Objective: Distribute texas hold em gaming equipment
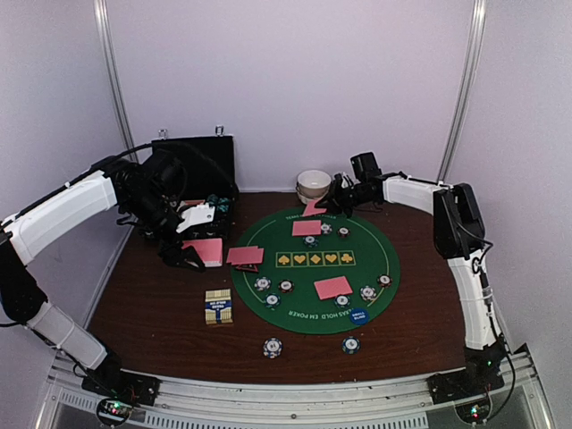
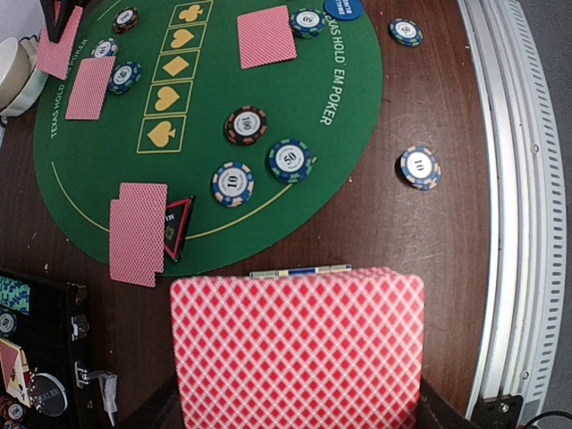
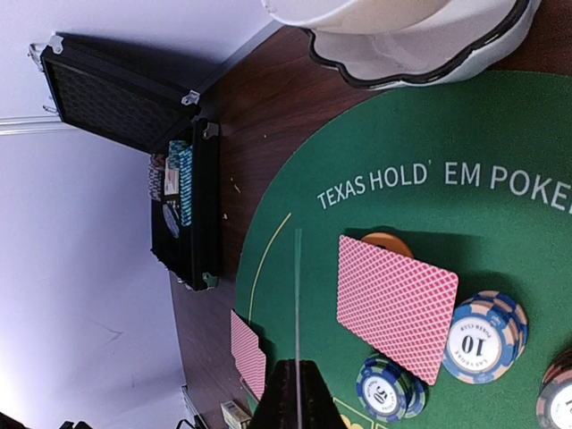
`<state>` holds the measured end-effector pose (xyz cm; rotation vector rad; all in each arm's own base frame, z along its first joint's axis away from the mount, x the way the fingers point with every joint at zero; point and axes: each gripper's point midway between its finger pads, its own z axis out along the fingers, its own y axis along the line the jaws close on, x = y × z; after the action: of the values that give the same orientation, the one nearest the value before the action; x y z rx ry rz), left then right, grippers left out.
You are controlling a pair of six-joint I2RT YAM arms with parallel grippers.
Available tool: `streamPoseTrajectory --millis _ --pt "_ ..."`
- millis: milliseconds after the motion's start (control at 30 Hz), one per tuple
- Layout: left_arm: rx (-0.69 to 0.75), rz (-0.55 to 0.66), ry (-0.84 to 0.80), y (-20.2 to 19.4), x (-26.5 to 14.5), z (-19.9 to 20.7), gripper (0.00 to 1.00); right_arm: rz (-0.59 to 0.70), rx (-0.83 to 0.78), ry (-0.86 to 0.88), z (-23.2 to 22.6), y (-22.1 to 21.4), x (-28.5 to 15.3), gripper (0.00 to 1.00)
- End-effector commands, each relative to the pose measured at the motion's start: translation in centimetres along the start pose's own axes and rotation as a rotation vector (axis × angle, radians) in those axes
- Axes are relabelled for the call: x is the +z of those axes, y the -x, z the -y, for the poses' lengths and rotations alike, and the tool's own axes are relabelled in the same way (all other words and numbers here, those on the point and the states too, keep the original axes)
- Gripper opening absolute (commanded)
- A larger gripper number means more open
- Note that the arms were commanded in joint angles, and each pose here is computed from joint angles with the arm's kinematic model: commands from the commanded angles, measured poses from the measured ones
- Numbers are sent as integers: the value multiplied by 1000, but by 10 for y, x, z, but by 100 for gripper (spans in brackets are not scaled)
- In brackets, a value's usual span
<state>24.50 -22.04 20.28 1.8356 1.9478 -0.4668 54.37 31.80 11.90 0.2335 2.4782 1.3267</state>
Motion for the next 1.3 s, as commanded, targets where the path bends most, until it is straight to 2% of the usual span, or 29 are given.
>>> streamPoseTrajectory --millis 0,367,567,800,1000,1200,1267 --pt "7 41 31 10 -12 -4 34 22 -26 -18 0 14 6 3" --pt "8 43 28 9 -12 -2 34 38 -48 -126 29 16 16 8" --pt "8 45 25 10 -12 -2 34 41 -85 -163 29 15 10 18" --pt "5 43 22 10 -12 -2 34 69 -149 -195 10 18 -13 30" --pt "5 42 25 10 -12 -2 34 114 -195 -203 -13 21 -39 34" --pt "6 41 28 10 -13 -2 34 158 -251 -188 -46 3 -64 53" --pt "6 41 28 10 -13 -2 34 159 -270 -157 -59 -11 -70 57"
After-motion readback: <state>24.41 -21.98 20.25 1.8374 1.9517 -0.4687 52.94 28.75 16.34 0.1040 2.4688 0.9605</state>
